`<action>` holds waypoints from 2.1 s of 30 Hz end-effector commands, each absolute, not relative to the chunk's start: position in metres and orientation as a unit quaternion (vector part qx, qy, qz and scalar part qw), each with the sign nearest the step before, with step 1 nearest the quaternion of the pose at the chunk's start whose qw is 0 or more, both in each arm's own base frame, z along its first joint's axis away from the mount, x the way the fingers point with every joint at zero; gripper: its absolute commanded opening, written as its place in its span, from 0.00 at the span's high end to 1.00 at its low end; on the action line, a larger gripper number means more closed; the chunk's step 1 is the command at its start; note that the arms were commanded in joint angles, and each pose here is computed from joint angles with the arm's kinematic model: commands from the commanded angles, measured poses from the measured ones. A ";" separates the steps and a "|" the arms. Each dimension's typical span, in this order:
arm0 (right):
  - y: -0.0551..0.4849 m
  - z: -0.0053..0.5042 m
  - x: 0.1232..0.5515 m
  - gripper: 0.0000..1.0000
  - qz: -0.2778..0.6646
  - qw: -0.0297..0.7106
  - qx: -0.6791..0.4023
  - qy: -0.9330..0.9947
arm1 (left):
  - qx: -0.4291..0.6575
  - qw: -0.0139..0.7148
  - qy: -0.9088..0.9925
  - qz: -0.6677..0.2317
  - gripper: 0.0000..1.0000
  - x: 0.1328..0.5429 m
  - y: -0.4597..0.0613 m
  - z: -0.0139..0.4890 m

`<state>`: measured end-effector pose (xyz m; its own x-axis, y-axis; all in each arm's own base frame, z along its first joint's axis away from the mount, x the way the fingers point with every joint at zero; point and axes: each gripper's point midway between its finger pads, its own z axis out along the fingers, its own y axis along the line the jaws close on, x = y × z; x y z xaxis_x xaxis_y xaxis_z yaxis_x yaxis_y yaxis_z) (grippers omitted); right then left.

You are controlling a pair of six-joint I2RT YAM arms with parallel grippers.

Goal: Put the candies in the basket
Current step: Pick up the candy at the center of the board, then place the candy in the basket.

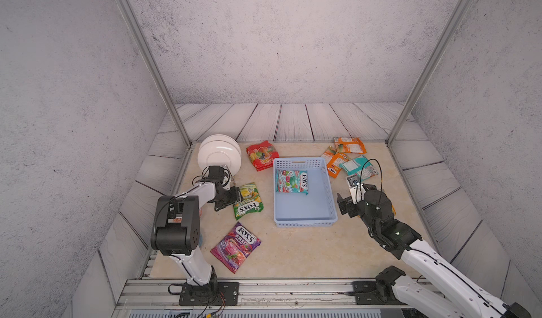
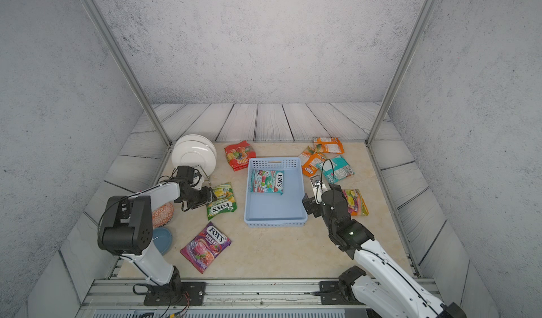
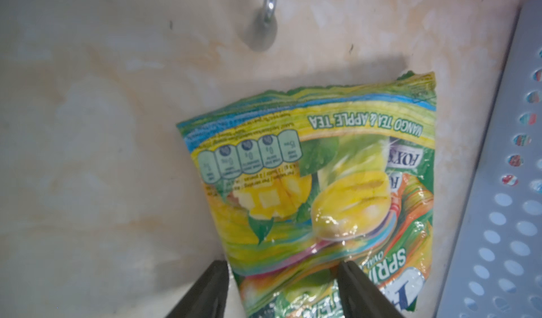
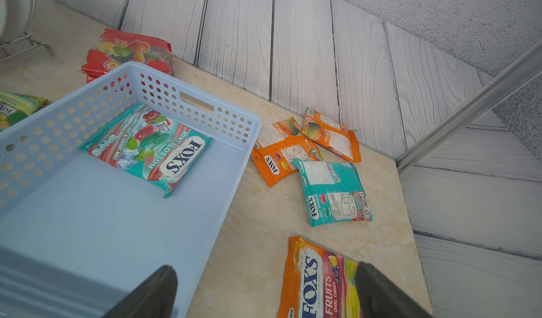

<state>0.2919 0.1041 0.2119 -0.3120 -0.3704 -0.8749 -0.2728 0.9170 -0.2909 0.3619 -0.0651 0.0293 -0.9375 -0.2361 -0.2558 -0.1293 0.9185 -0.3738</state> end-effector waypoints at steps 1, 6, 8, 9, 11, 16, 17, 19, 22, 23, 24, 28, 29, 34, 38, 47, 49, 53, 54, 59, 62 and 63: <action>0.102 0.228 0.293 0.01 -0.047 0.580 -0.194 0.790 | -0.095 0.146 0.968 -0.178 0.46 0.365 -0.063 0.026; 0.100 0.228 0.293 0.01 -0.055 0.583 -0.195 0.787 | -0.090 0.154 0.968 -0.179 0.69 0.365 -0.064 0.032; 0.100 0.232 0.293 0.01 -0.054 0.588 -0.193 0.783 | -0.088 0.158 0.967 -0.181 0.76 0.366 -0.065 0.033; 0.099 0.231 0.293 0.01 -0.057 0.588 -0.193 0.784 | -0.085 0.160 0.967 -0.181 0.83 0.366 -0.065 0.035; 0.097 0.228 0.294 0.01 -0.065 0.586 -0.192 0.785 | -0.077 0.169 0.966 -0.179 0.92 0.368 -0.065 0.044; 0.098 0.233 0.293 0.01 -0.063 0.592 -0.192 0.780 | -0.024 0.198 0.963 -0.179 1.00 0.374 -0.078 0.065; 0.095 0.232 0.293 0.01 -0.069 0.591 -0.190 0.781 | -0.003 0.204 0.963 -0.174 1.00 0.374 -0.083 0.069; 0.093 0.229 0.294 0.01 -0.078 0.589 -0.190 0.782 | 0.026 0.211 0.964 -0.160 1.00 0.374 -0.088 0.080; 0.093 0.233 0.294 0.01 -0.079 0.592 -0.188 0.779 | 0.068 0.230 0.958 -0.159 1.00 0.374 -0.101 0.099; 0.092 0.234 0.294 0.01 -0.080 0.593 -0.189 0.779 | 0.084 0.238 0.954 -0.160 1.00 0.374 -0.106 0.104; 0.093 0.234 0.294 0.01 -0.080 0.594 -0.190 0.778 | 0.102 0.245 0.951 -0.158 1.00 0.374 -0.112 0.111; 0.088 0.231 0.294 0.01 -0.095 0.591 -0.187 0.779 | 0.179 0.265 0.937 -0.144 1.00 0.372 -0.126 0.140; 0.088 0.232 0.294 0.01 -0.094 0.591 -0.187 0.779 | 0.190 0.272 0.933 -0.142 1.00 0.374 -0.127 0.147; 0.086 0.230 0.295 0.01 -0.101 0.589 -0.185 0.780 | 0.248 0.295 0.914 -0.129 1.00 0.379 -0.135 0.180; 0.085 0.231 0.296 0.01 -0.103 0.589 -0.182 0.780 | 0.319 0.319 0.886 -0.106 1.00 0.376 -0.141 0.205; 0.079 0.233 0.298 0.01 -0.122 0.590 -0.173 0.779 | 0.469 0.352 0.807 -0.073 1.00 0.369 -0.164 0.253; 0.077 0.229 0.298 0.01 -0.130 0.586 -0.174 0.781 | 0.497 0.352 0.790 -0.067 1.00 0.367 -0.172 0.262; 0.076 0.231 0.298 0.01 -0.131 0.589 -0.170 0.779 | 0.545 0.347 0.758 -0.095 1.00 0.357 -0.197 0.281; 0.076 0.232 0.298 0.01 -0.130 0.589 -0.170 0.779 | 0.559 0.351 0.745 -0.099 1.00 0.354 -0.204 0.284; 0.074 0.227 0.299 0.01 -0.142 0.584 -0.170 0.781 | 0.605 0.329 0.717 -0.106 1.00 0.345 -0.236 0.284; 0.076 0.231 0.299 0.01 -0.135 0.586 -0.171 0.781 | 0.635 0.326 0.690 -0.122 1.00 0.334 -0.254 0.280; 0.075 0.231 0.299 0.01 -0.136 0.586 -0.170 0.780 | 0.643 0.320 0.686 -0.120 1.00 0.334 -0.259 0.277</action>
<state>0.2977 0.0776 0.2284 -0.2603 -0.4268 -0.8661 -0.1244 0.9044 -0.4082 0.3461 -0.2452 0.2772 -0.0401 0.8003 -0.5983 0.9375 0.2372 0.2544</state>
